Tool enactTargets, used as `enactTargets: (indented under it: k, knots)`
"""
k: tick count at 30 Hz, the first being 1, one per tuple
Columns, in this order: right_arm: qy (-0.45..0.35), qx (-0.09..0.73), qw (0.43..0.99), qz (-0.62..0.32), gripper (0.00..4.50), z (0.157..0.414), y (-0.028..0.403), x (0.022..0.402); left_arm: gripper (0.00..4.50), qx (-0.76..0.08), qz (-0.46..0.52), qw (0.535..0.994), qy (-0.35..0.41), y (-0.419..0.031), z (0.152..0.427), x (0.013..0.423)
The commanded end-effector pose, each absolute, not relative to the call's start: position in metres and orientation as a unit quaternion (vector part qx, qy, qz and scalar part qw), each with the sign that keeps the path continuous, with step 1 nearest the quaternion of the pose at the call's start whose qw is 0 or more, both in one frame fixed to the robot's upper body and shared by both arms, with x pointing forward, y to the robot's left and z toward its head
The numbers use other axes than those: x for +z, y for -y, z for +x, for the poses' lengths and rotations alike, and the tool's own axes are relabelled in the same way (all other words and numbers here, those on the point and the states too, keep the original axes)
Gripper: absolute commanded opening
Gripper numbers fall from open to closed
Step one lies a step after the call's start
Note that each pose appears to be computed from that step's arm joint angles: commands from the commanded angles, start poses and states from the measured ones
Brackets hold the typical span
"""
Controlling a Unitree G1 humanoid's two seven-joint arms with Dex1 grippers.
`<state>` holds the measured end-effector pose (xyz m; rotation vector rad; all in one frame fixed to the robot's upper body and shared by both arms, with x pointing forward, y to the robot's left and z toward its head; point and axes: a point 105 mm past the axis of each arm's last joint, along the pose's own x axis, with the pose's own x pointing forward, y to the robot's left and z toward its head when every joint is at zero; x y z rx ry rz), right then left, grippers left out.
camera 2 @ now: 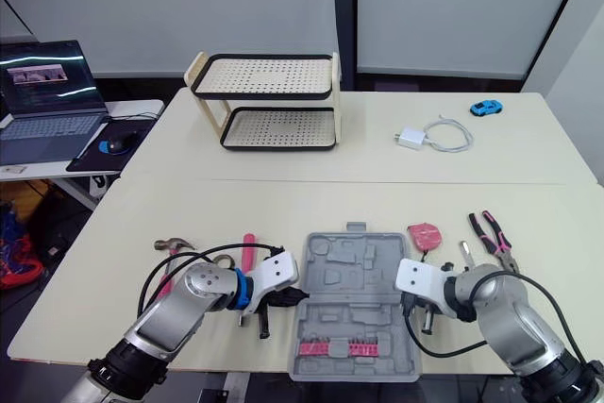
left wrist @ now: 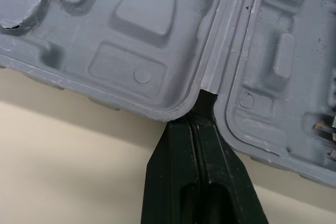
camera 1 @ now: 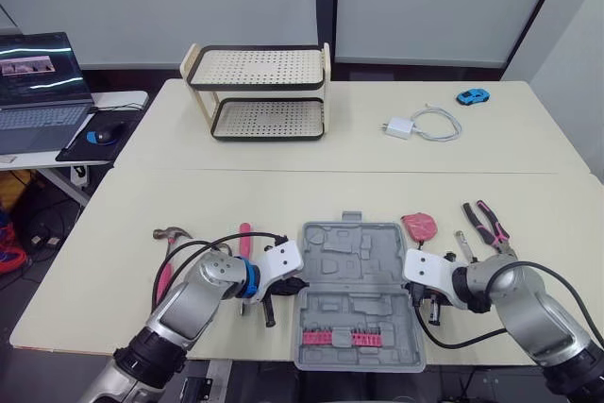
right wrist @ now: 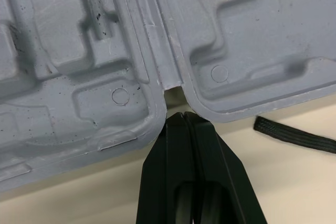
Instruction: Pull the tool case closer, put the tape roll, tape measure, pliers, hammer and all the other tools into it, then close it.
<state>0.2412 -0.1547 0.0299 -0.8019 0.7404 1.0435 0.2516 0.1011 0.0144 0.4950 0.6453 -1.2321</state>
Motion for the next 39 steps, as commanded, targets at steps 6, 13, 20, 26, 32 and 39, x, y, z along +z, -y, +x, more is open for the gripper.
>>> enactTargets:
  k: [6,13,20,26,32,39]
  knots:
    - [-0.324,0.524,0.714,-0.332,0.02,0.219,0.132,0.026,0.00,-0.621,0.202,0.683,-0.327,-0.080,0.211,-0.007]
    - [-0.337,0.530,0.712,-0.313,0.02,0.207,0.130,0.026,0.00,-0.623,0.199,0.678,-0.336,-0.081,0.203,-0.010]
    - [-0.350,0.532,0.711,-0.299,0.02,0.197,0.130,0.025,0.00,-0.626,0.198,0.671,-0.344,-0.083,0.197,-0.009]
    - [-0.352,0.526,0.714,-0.301,0.02,0.199,0.133,0.025,0.00,-0.627,0.198,0.669,-0.347,-0.084,0.197,-0.012]
    - [-0.354,0.515,0.718,-0.305,0.02,0.203,0.138,0.022,0.00,-0.620,0.202,0.671,-0.352,-0.088,0.200,-0.015]
    - [-0.367,0.487,0.722,-0.326,0.02,0.216,0.163,0.023,0.00,-0.594,0.216,0.691,-0.351,-0.101,0.214,-0.012]
